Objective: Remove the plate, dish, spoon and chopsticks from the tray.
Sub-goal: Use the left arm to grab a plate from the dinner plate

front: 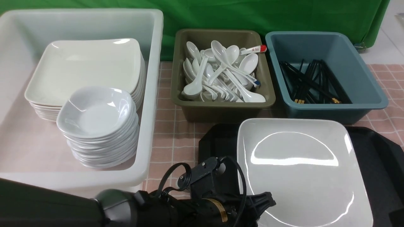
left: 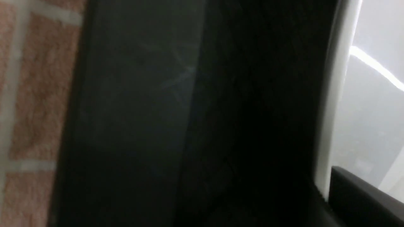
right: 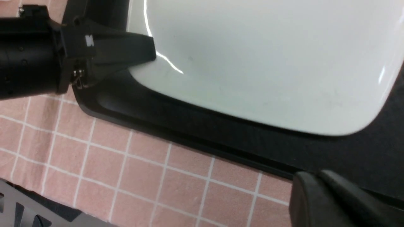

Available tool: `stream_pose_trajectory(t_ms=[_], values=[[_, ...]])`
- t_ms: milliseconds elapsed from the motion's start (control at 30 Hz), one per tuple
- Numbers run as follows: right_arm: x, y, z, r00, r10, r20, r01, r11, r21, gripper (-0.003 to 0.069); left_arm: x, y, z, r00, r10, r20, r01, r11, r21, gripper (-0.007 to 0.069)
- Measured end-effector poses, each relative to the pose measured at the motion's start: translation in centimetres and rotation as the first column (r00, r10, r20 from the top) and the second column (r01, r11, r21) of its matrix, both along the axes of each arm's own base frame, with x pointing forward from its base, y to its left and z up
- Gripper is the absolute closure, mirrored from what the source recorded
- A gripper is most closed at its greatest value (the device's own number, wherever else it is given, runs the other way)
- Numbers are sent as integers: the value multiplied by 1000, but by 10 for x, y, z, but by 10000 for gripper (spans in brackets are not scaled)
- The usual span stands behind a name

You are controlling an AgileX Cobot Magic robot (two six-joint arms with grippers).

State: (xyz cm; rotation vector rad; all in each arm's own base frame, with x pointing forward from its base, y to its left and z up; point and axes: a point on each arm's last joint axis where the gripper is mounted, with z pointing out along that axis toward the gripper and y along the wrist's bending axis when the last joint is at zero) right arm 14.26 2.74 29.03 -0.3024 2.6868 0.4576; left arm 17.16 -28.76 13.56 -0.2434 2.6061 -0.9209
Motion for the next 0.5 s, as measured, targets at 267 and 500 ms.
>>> stream_pose_trajectory(t_ms=[267,500], values=[[-3,-1,8,999,8,40,-7,1000,-18,586,-8,6,31,997,-74,27,75,997,-12,582],[-7,-5,50,964,-7,264,27,997,-72,586,-20,20,71,982,-170,86,172,985,-15,591]])
